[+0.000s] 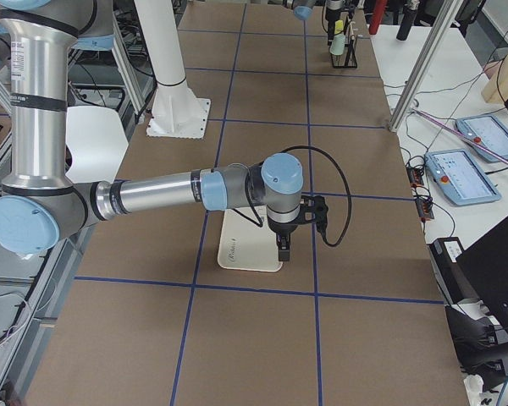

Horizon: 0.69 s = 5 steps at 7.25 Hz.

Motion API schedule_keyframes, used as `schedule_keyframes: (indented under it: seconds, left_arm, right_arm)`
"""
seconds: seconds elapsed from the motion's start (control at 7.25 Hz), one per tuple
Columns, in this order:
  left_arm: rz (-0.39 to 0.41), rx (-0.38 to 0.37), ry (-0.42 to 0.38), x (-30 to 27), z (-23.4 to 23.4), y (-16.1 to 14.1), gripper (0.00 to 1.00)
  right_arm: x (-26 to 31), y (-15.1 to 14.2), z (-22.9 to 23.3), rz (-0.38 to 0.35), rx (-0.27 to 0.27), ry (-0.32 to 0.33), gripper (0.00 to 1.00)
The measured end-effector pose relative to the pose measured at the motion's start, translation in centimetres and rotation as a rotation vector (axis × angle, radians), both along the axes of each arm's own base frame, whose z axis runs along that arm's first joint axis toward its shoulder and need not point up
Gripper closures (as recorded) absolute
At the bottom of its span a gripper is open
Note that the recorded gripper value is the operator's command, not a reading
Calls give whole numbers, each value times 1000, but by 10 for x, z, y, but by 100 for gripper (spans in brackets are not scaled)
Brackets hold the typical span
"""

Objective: Left arm grabs green cup and hands to right arm on tray

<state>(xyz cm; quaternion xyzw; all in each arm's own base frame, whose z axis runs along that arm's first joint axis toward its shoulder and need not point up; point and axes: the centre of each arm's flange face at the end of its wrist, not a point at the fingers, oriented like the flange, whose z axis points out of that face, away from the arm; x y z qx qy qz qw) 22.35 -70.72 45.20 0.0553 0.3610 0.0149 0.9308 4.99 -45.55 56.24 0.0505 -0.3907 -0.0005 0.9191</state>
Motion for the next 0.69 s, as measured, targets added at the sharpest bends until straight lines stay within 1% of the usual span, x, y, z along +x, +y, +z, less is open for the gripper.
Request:
schedule_keyframes:
  seconds: [0.28, 0.69]
  left_arm:
    - [-32, 16, -14, -5, 4, -12, 1]
    - [-54, 21, -10, -2, -10, -24, 1]
  right_arm:
    - [0, 0, 0, 0, 0, 0, 1]
    - [0, 0, 1, 0, -2, 0, 1]
